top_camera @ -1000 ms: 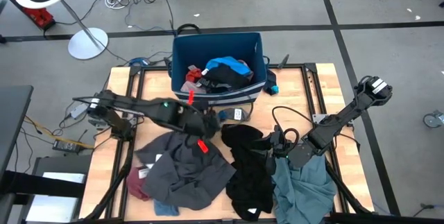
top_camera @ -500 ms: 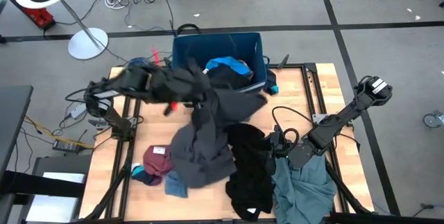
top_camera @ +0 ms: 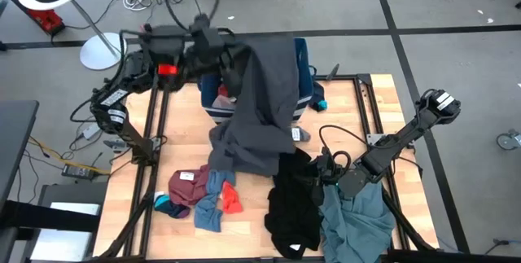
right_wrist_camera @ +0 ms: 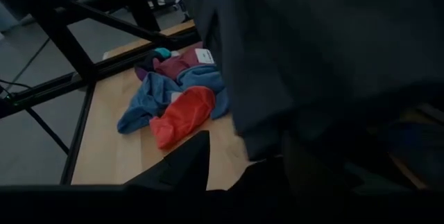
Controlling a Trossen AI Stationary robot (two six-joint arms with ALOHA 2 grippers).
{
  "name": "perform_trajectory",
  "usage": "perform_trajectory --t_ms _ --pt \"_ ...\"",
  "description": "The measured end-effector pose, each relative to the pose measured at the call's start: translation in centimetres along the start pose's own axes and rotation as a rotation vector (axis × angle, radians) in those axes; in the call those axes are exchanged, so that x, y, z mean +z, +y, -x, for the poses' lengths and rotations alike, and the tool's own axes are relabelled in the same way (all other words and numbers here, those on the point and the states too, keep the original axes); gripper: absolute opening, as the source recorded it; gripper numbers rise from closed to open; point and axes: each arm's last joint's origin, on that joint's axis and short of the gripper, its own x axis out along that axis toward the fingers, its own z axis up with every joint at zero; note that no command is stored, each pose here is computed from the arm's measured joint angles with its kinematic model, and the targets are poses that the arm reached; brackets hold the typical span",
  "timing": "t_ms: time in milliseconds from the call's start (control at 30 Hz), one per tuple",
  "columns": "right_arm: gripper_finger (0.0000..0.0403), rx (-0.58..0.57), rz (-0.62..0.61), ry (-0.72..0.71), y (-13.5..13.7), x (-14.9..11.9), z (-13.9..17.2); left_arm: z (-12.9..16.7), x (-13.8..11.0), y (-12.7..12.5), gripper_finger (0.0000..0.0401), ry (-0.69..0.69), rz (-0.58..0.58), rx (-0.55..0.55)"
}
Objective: Sort clothes
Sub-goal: Put the gray pants into the laundry organizer
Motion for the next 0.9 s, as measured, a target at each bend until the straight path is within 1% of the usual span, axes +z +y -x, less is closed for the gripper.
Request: perform_trajectory --t_ms 67,167,333,433,500,633,700,733,833,900 --pt "0.018 0.0 0.001 0.001 0.0 0.0 0.0 -0.3 0.6 1.0 0.0 -0.071 0.003 0.049" --pt "0.0181 -0.002 0.003 0.002 0.0 0.0 0.0 -0.5 2.1 2.7 0.0 -0.225 0.041 0.134" --pt "0.0178 -0.004 0.006 0.004 -0.1 -0.1 0.0 0.0 4.3 5.8 0.0 -0.5 0.092 0.292" --pt "0.0178 -0.009 0.013 0.01 -0.1 -0.1 0.0 0.4 5.1 7.4 0.0 -0.631 0.126 0.371" --pt "0.0178 -0.015 0.018 0.012 -0.2 -0.2 0.0 0.5 5.3 8.3 0.0 -0.685 0.135 0.414" --pt "0.0176 -0.024 0.028 0.014 -0.3 -0.1 -0.1 -0.7 4.9 9.5 0.0 -0.737 0.133 0.477" --pt "0.0176 -0.029 0.029 0.013 -0.4 -0.1 -0.2 -1.7 4.5 9.8 0.0 -0.754 0.126 0.49" --pt "0.0176 -0.03 0.031 0.014 -0.4 -0.2 -0.3 -2.1 4.3 9.9 0.0 -0.758 0.124 0.477" --pt "0.0176 -0.032 0.032 0.015 -0.4 -0.2 -0.3 -3.9 3.5 10.0 0.0 -0.774 0.113 0.404" --pt "0.0175 -0.034 0.041 0.017 -0.4 -0.2 -0.3 -5.3 2.8 9.8 0.0 -0.743 0.115 0.34"
